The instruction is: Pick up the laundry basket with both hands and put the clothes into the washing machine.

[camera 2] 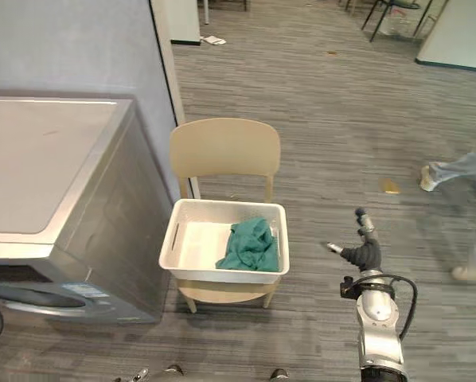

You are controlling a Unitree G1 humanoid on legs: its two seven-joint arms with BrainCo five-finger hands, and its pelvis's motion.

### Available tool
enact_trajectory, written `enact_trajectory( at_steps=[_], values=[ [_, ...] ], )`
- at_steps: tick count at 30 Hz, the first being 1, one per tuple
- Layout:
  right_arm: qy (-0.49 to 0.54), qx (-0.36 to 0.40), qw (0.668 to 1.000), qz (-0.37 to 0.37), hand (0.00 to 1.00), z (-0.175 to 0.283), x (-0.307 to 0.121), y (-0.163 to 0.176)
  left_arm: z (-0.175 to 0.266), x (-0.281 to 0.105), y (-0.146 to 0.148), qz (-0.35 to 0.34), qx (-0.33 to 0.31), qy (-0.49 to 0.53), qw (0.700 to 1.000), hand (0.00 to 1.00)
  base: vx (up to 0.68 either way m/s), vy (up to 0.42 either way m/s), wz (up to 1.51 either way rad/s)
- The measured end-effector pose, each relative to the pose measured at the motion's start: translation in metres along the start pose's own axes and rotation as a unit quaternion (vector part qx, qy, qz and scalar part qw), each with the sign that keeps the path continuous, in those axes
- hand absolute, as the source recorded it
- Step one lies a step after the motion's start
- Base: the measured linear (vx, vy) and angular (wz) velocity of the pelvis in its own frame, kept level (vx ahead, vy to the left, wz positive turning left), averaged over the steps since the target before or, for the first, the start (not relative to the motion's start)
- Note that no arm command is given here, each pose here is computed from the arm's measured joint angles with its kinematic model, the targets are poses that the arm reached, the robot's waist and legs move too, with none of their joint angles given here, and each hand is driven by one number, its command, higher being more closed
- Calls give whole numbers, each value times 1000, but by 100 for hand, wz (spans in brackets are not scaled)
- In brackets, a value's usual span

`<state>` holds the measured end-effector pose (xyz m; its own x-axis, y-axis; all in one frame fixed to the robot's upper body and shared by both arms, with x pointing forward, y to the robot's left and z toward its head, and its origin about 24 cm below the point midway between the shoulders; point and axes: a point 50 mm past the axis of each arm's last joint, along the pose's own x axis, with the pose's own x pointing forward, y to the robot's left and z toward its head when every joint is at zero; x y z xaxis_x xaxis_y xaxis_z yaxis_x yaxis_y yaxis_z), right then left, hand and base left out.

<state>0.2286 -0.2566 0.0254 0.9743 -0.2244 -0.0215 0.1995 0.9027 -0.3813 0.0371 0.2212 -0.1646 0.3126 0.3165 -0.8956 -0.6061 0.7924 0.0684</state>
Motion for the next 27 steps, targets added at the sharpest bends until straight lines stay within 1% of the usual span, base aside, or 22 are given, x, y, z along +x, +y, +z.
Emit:
enact_trajectory(
  at_steps=[3, 4, 6, 8, 9, 12, 14, 16, 21, 23, 27],
  values=[
    [2, -42, 998, 57, 0, -1, 9, 15, 11, 3, -6, -11, 12, -14, 1000, 0, -53, 48, 22],
    [-6, -71, 994, 78, 0, 4, 19, 18, 21, 5, -11, -19, 16, -27, 999, 0, -52, 25, 34],
    [-29, -109, 989, 93, 0, 18, 37, 19, 36, 7, -20, -31, 16, -52, 998, 0, -84, 10, 32],
    [-61, -155, 981, 101, 0, 41, 64, 19, 53, 9, -29, -42, 14, -76, 996, 0, -111, 29, 20],
    [-64, -162, 979, 103, 0, 45, 69, 19, 56, 9, -31, -45, 15, -80, 996, 0, -91, 31, 16],
    [-87, -191, 972, 101, 0, 69, 91, 20, 65, 10, -37, -56, 9, -96, 994, 0, -53, 33, 17],
    [-106, -217, 966, 95, 0, 88, 106, 20, 74, 9, -44, -64, -6, -109, 992, 0, -36, 37, 9],
    [-108, -219, 966, 89, 0, 96, 112, 19, 78, 9, -46, -66, -17, -116, 991, 0, -35, 40, 11],
    [-113, -255, 958, 72, 0, 123, 134, 9, 98, 8, -55, -74, -53, -147, 985, 0, -56, 36, 6],
    [-105, -260, 958, 61, 0, 129, 141, 3, 107, 8, -60, -82, -53, -157, 983, 0, -65, 15, 8],
    [-93, -275, 956, 49, 0, 143, 152, -3, 118, 7, -68, -94, -72, -169, 979, 0, -74, 25, 6]
  ],
)
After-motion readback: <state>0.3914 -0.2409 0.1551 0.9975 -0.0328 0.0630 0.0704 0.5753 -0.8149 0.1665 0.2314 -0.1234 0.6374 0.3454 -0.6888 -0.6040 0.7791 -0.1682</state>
